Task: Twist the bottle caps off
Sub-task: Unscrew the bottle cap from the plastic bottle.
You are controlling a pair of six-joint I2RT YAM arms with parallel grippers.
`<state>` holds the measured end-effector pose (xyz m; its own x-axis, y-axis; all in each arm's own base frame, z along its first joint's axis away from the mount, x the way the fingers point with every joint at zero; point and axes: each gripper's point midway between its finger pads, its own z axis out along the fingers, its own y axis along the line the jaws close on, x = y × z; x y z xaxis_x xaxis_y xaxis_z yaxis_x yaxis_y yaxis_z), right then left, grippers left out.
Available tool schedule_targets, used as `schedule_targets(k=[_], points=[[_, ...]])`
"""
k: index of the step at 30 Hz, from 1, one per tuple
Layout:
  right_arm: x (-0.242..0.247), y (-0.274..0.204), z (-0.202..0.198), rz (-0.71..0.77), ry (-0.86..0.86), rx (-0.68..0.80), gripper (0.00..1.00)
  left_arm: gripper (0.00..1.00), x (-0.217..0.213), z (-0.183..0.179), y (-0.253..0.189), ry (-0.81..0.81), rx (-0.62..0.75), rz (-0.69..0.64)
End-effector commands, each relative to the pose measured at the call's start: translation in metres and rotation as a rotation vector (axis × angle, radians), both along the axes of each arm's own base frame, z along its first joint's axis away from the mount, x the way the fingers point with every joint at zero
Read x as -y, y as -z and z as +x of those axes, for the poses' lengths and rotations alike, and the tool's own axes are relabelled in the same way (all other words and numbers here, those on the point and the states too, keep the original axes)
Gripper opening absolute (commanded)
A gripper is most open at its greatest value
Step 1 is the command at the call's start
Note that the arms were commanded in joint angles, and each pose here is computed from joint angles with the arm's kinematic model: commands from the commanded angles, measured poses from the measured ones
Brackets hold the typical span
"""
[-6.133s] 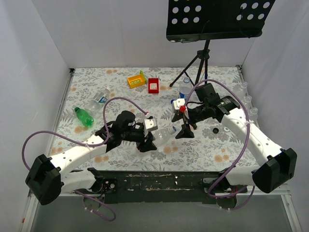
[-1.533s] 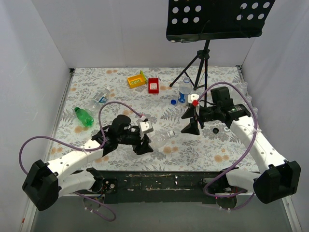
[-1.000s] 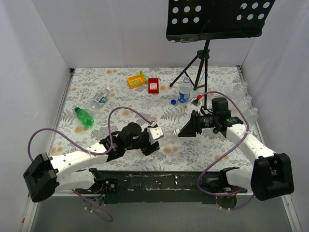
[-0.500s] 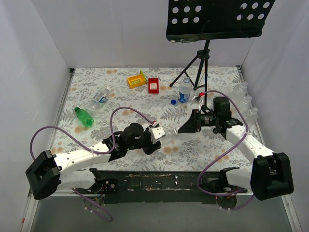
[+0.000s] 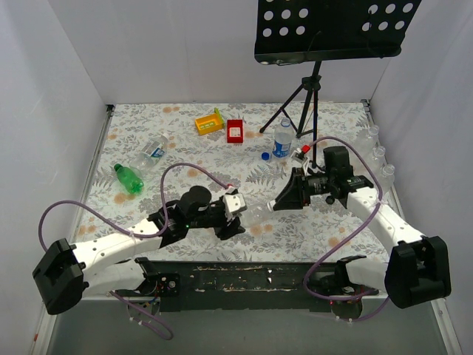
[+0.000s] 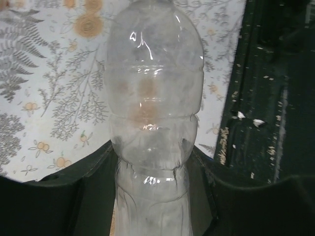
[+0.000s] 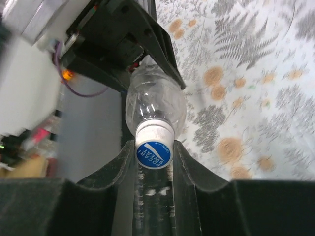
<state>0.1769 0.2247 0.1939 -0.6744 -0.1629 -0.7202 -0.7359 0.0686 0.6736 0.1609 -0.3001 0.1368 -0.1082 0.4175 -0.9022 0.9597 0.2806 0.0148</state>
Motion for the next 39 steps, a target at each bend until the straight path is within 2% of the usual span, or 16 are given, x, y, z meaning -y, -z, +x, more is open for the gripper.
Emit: schedule_targets(k=[1,2,4,9,15,24,26,28,37,39], points=[[-0.006,-0.020,-0.019,0.022,-0.246,0.465,0.01,0.16,-0.002,-0.028,-0.032,0.168,-0.141,-0.150],[-0.009,-0.020,-0.025,0.013,-0.328,0.590,0.01,0.16,-0.004,-0.032,-0.035,0.202,-0.177,-0.166],[-0.013,-0.025,-0.037,-0.006,-0.471,0.750,0.01,0.17,-0.007,-0.040,-0.041,0.266,-0.247,-0.187],[-0.027,-0.026,-0.024,-0.134,-0.573,1.014,0.01,0.16,-0.012,-0.047,-0.047,0.367,-0.390,-0.182],[-0.026,-0.023,-0.015,-0.185,-0.572,1.027,0.02,0.16,-0.014,-0.033,-0.043,0.316,-0.349,-0.161],[-0.036,-0.033,-0.011,-0.170,-0.516,0.926,0.13,0.17,-0.016,-0.012,-0.025,0.207,-0.327,-0.086],[-0.039,-0.036,-0.009,-0.170,-0.498,0.884,0.27,0.17,-0.017,-0.011,-0.028,0.199,-0.308,-0.090],[-0.041,-0.040,-0.009,-0.160,-0.484,0.853,0.37,0.17,-0.018,-0.010,-0.028,0.190,-0.296,-0.090],[-0.044,-0.049,-0.008,-0.130,-0.443,0.765,0.65,0.17,-0.021,-0.010,-0.025,0.174,-0.285,-0.089],[-0.043,-0.053,-0.007,-0.121,-0.427,0.750,0.76,0.17,-0.022,-0.009,-0.023,0.166,-0.279,-0.088]])
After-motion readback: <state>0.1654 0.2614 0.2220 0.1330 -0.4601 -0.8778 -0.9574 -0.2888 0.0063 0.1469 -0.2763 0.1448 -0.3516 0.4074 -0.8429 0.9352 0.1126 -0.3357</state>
